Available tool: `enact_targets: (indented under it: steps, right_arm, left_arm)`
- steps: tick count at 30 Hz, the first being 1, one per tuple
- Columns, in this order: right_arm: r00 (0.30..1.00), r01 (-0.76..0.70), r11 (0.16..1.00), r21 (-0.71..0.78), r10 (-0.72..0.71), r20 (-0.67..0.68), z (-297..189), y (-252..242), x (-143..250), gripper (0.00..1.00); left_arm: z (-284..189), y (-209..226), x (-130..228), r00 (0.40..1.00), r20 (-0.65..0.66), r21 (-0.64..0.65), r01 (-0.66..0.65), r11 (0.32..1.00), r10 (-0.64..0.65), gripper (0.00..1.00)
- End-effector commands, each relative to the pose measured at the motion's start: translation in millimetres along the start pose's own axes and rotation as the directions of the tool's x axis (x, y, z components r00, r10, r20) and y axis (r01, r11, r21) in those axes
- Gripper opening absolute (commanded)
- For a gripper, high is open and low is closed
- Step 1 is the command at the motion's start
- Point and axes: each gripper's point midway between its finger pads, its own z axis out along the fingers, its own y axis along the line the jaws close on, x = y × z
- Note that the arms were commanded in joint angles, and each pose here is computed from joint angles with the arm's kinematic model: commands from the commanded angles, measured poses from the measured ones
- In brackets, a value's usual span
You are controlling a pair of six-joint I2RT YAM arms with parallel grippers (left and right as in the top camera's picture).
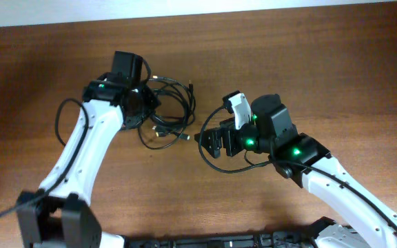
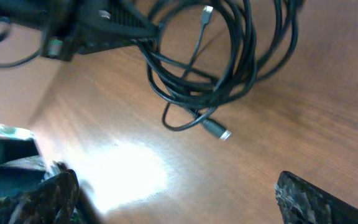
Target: Untangle cables
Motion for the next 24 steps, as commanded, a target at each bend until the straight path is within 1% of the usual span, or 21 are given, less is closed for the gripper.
enact_targets:
  steps: [1, 2, 3, 4, 6, 7, 9, 11, 13, 14, 15, 16, 17, 18, 19, 20, 21, 22, 24]
  right_arm:
    - [0.962, -0.27, 0.963, 0.025, 0.271, -0.036, 12, -11, 8, 0.99]
    - [0.948, -0.317, 0.947, 0.049, 0.318, -0.025, 18, -19, 8, 0.99]
    - [0.927, -0.373, 0.927, 0.04, 0.374, -0.022, 29, -22, 6, 0.99]
    - [0.916, -0.399, 0.916, 0.046, 0.401, -0.028, 35, -26, 8, 0.99]
    - [0.906, -0.416, 0.906, 0.076, 0.42, -0.05, 48, -39, 16, 1.0]
    - [0.897, -0.428, 0.898, 0.099, 0.436, -0.071, 55, -47, 24, 1.0]
    - [0.886, -0.442, 0.888, 0.124, 0.454, -0.095, 61, -54, 33, 1.0]
    - [0.914, -0.379, 0.92, 0.099, 0.389, -0.115, 60, -50, 34, 1.0]
    - [0.937, -0.325, 0.938, 0.123, 0.337, -0.096, 60, -56, 31, 0.99]
    - [0.952, -0.285, 0.938, 0.196, 0.3, -0.053, 55, -75, 27, 0.99]
    - [0.943, -0.319, 0.895, 0.312, 0.332, 0.012, 40, -107, 22, 0.99]
    - [0.927, -0.364, 0.857, 0.366, 0.372, 0.051, 23, -129, 19, 0.99]
    - [0.919, -0.383, 0.838, 0.39, 0.387, 0.07, 10, -142, 17, 0.99]
    - [0.912, -0.401, 0.818, 0.413, 0.401, 0.091, -14, -159, 14, 0.99]
    - [0.92, -0.385, 0.841, 0.38, 0.385, 0.079, -22, -156, 11, 0.99]
    - [0.937, -0.346, 0.894, 0.286, 0.347, 0.046, -25, -141, 5, 0.99]
    - [0.959, -0.28, 0.948, 0.15, 0.282, 0.005, -26, -115, 0, 0.99]
    - [0.968, -0.247, 0.967, 0.058, 0.249, -0.021, -24, -97, -2, 0.99]
    - [0.981, -0.191, 0.978, -0.086, 0.19, -0.027, -21, -69, -11, 0.99]
  left_arm:
    - [-43, -21, -2, 0.998, 0.03, 0.145, 0.054, 0.988, -0.059, 0.0]
    - [-51, -23, -1, 0.998, 0.037, 0.165, 0.048, 0.985, -0.055, 0.0]
    - [-58, -29, 3, 0.998, 0.032, 0.196, 0.04, 0.98, -0.047, 0.0]
    - [-61, -31, 5, 0.999, 0.031, 0.212, 0.034, 0.977, -0.042, 0.0]
    - [-66, -39, 12, 1.0, 0.012, 0.244, 0.02, 0.97, -0.023, 0.0]
    - [-68, -46, 18, 1.0, -0.02, 0.282, 0.02, 0.959, -0.015, 0.0]
    - [-72, -58, 17, 1.0, -0.023, 0.34, 0.009, 0.94, -0.001, 0.0]
    - [-73, -62, 14, 1.0, -0.014, 0.356, 0.003, 0.934, 0.002, 0.0]
    - [-74, -63, 15, 1.0, -0.017, 0.359, 0.003, 0.933, 0.003, 0.0]
    - [-74, -61, 12, 1.0, -0.01, 0.361, -0.009, 0.932, 0.014, 0.0]
    - [-78, -62, 11, 0.997, -0.024, 0.406, -0.055, 0.912, 0.07, 0.0]
    - [-82, -62, 9, 0.991, -0.019, 0.445, -0.108, 0.889, 0.13, 0.0]
    - [-86, -61, 7, 0.981, -0.005, 0.484, -0.167, 0.859, 0.194, 0.0]
    - [-94, -61, 6, 0.952, 0.034, 0.547, -0.272, 0.792, 0.304, 0.0]
    - [-97, -61, 6, 0.936, 0.056, 0.568, -0.317, 0.76, 0.348, 0.0]
    - [-98, -60, 4, 0.929, 0.07, 0.571, -0.336, 0.749, 0.363, 0.0]
    - [-98, -60, 4, 0.927, 0.076, 0.572, -0.342, 0.746, 0.366, 0.0]
    - [-98, -61, 4, 0.925, 0.077, 0.572, -0.346, 0.743, 0.371, 0.0]
    - [-105, -71, 18, 0.875, 0.116, 0.622, -0.433, 0.652, 0.47, 0.0]
